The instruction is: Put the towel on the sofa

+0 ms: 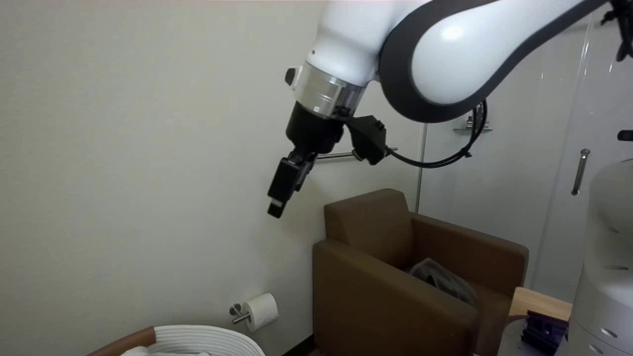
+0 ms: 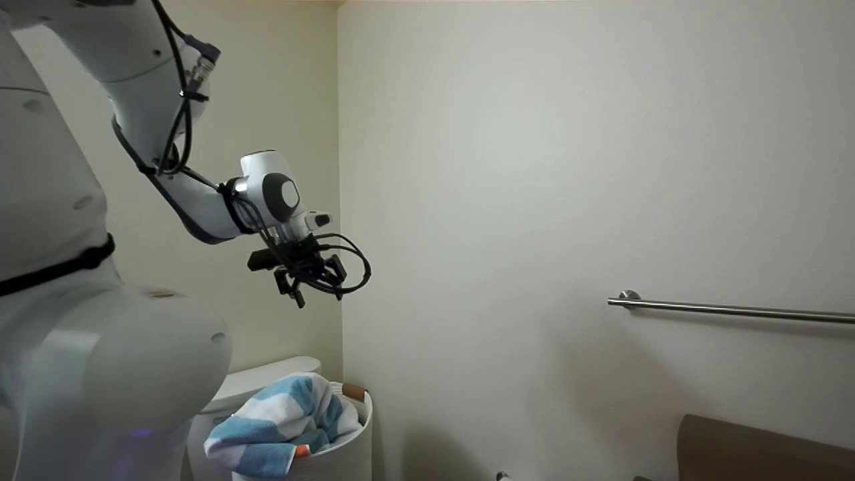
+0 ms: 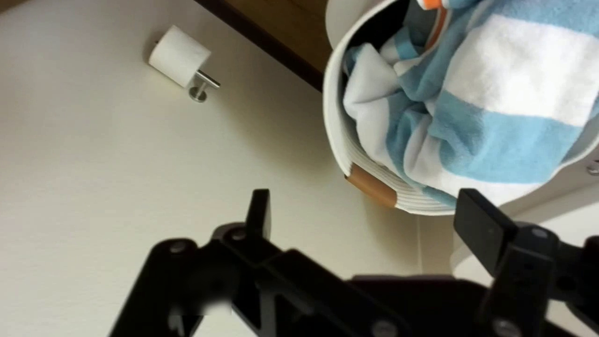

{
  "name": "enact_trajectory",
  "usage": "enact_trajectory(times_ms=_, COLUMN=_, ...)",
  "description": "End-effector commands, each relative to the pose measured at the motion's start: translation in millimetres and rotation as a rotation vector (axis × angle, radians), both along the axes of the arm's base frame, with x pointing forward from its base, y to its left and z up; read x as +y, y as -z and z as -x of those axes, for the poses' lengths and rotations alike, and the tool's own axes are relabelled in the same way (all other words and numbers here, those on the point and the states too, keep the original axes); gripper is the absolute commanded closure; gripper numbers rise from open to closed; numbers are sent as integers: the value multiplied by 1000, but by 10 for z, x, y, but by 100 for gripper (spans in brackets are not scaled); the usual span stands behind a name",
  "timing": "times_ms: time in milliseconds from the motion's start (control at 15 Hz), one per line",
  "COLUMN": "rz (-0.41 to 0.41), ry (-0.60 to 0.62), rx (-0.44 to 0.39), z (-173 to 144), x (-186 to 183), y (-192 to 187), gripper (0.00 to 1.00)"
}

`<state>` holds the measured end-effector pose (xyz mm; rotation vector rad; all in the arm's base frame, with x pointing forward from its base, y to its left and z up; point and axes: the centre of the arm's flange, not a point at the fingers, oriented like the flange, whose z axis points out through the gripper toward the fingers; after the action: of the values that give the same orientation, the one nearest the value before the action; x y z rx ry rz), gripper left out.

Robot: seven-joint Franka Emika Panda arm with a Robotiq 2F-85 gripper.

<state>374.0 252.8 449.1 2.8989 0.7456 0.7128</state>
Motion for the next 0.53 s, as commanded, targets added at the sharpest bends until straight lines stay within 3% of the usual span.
enact_trajectory(times_ms=0, rz=-103, ry=-128, rx=97, z=-645, x=599, y=267, gripper=0)
enact_trajectory(times_ms=267, rz=-91, ry=-276, rx=229, z=-855, x=1300, y=662, gripper=0)
enact_trajectory(times_ms=467, rz=19, ry=-370, rx=315, z=-900, x=1880, y=1037, gripper=0)
